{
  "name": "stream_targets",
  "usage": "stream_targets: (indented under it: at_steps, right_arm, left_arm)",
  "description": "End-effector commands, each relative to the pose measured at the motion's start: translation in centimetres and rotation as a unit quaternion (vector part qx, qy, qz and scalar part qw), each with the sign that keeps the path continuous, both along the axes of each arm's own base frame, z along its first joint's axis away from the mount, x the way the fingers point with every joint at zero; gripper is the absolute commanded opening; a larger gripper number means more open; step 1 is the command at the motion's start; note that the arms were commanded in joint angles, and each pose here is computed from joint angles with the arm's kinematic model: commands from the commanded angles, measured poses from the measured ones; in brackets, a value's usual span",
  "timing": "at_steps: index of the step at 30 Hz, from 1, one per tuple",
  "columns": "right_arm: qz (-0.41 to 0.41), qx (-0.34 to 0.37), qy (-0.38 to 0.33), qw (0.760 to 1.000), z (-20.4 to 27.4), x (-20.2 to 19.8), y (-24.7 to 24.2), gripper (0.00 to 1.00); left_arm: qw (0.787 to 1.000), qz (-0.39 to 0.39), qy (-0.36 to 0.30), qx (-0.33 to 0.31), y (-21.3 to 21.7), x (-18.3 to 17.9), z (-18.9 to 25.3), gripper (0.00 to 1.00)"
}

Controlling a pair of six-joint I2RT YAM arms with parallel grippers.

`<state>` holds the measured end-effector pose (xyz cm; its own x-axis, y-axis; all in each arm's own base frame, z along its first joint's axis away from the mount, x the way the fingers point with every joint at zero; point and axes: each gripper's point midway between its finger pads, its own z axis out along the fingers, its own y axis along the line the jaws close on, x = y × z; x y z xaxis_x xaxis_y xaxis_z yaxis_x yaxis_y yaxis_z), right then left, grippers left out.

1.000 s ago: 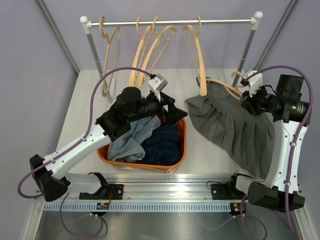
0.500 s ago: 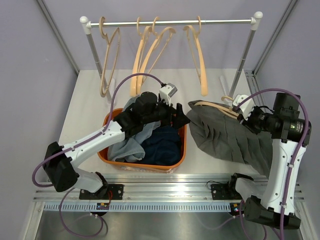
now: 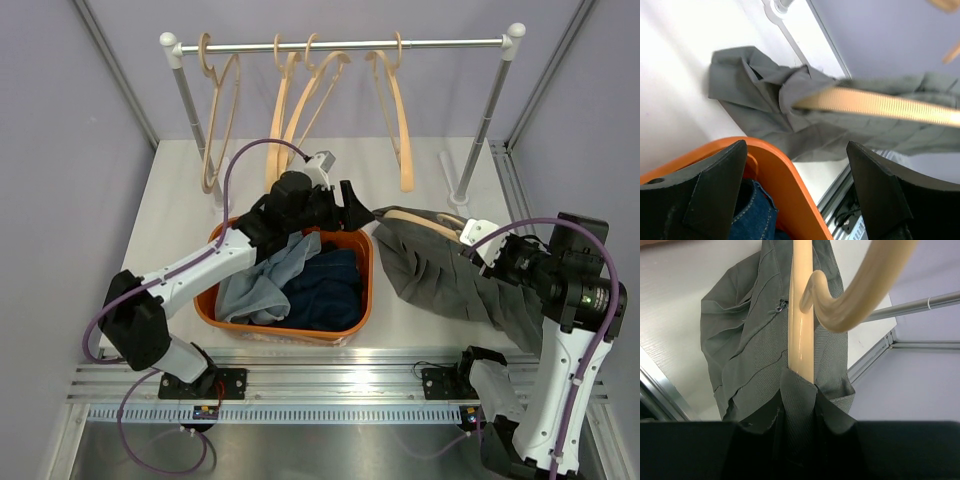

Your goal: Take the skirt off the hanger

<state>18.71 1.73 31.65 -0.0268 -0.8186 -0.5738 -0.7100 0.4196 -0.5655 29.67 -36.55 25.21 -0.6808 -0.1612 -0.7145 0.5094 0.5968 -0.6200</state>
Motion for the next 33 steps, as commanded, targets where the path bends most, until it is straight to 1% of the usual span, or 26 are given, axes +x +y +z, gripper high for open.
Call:
stream_targets:
  at_steps: [1,4,5,10,13,17,18,22,25,28,29,31,32,33]
  right_arm:
    - [0.034,0.004,0.023,0.999,-0.9,-2.1,1.2,0.0]
    - [0.041,0.006,0.02,0.999,-0.8,-2.4,1.5,0.0]
    - [0.041,0.007,0.018,0.999,-0.7,-2.5,1.6,0.0]
    - [0.038,0.007,0.01,0.999,-0.4,-2.4,1.6,0.0]
    - [0.04,0.01,0.007,0.999,-0.1,-2.4,1.7,0.0]
    - [0.042,0.014,0.007,0.999,0.0,-2.4,1.9,0.0]
    - [0.042,0.015,0.008,0.999,-0.1,-2.5,1.9,0.0]
    - [0.042,0.014,0.007,0.999,-0.1,-2.6,1.9,0.0]
    - [0.039,0.014,0.008,0.999,-0.2,-2.7,1.9,0.0]
    - [0.036,0.016,0.009,0.999,-0.3,-2.7,1.8,0.0]
    - [0.035,0.017,0.008,0.999,-0.3,-2.7,1.9,0.0]
    - [0.033,0.016,0.006,0.999,-0.3,-2.7,1.8,0.0]
    - [0.032,0.017,0.006,0.999,-0.3,-2.6,1.8,0.0]
    - [0.031,0.016,0.005,0.999,-0.2,-2.6,1.7,0.0]
  left_arm:
    - [0.998,0.017,-0.013,-0.063,-0.3,1.3,3.4,0.83]
    - [0.998,0.015,-0.001,-0.069,-0.6,1.6,3.2,0.82]
    - [0.997,0.012,0.003,-0.072,-0.8,1.8,3.1,0.79]
    - [0.997,-0.022,0.006,-0.079,-1.8,1.2,3.0,0.72]
    - [0.997,-0.028,0.004,-0.073,-1.9,1.3,2.7,0.7]
    - [0.998,-0.021,0.008,-0.065,-1.9,2.1,2.1,0.65]
    - [0.998,-0.02,0.013,-0.062,-2.1,2.4,1.6,0.62]
    - [0.997,-0.017,0.013,-0.069,-2.4,3.4,1.9,0.55]
    - [0.997,-0.017,0.013,-0.073,-2.7,4.0,2.1,0.54]
    - [0.997,-0.023,0.014,-0.074,-2.9,4.1,2.2,0.44]
    - [0.997,-0.024,0.015,-0.073,-2.9,4.3,2.0,0.37]
    - [0.997,-0.031,0.018,-0.073,-3.0,4.2,1.9,0.32]
    - [0.997,-0.033,0.019,-0.072,-3.1,4.2,1.7,0.24]
    - [0.997,-0.036,0.02,-0.071,-3.1,4.1,1.6,0.18]
